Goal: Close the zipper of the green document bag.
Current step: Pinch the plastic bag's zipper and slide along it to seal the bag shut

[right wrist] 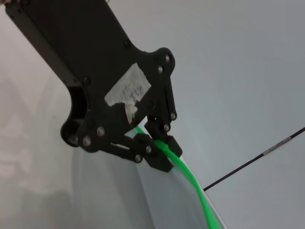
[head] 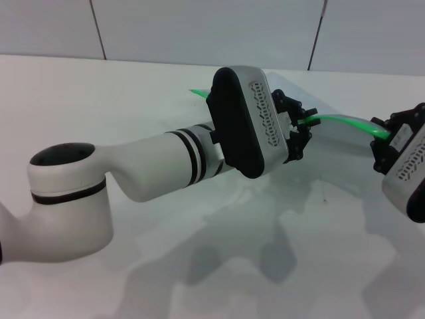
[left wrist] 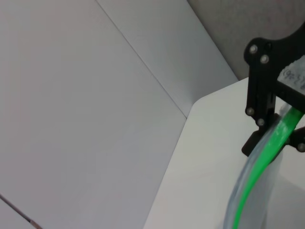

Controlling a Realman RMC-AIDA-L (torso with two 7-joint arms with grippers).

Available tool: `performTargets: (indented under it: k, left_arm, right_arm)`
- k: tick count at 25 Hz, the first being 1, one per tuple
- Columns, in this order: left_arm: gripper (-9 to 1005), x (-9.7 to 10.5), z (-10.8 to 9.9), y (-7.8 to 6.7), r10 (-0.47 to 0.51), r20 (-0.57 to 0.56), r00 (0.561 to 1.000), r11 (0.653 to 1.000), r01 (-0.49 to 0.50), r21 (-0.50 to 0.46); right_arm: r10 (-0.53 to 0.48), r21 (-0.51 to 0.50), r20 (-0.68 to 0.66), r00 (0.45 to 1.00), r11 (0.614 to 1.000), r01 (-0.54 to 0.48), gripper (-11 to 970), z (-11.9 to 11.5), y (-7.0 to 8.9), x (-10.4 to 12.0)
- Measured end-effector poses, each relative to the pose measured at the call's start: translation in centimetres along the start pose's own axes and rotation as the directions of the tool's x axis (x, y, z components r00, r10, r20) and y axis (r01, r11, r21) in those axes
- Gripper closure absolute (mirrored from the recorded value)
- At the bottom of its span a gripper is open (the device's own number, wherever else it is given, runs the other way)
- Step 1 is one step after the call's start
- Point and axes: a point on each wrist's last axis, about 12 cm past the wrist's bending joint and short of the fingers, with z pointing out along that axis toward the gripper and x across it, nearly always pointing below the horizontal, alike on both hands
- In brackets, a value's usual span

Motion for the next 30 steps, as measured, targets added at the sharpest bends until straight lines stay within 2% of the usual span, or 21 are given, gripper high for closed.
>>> performTargets:
  k: [17, 30]
  left_arm:
    - [910, 1.6, -0.4, 0.7, -0.034, -0.051, 0.998, 0.999, 0.032, -0.032]
    - [912, 5.2, -1.9, 2.2, -0.13, -0.14, 0.982, 0.986, 0.113, -0.123]
  right_arm:
    - [0.01, 0.016, -0.005, 1.0, 1.0, -0.01, 870, -0.2, -0.4, 0.2]
    - [0.057, 0.061, -0.04, 0.998, 0.997, -0.054, 867, -0.4, -1.8, 1.5]
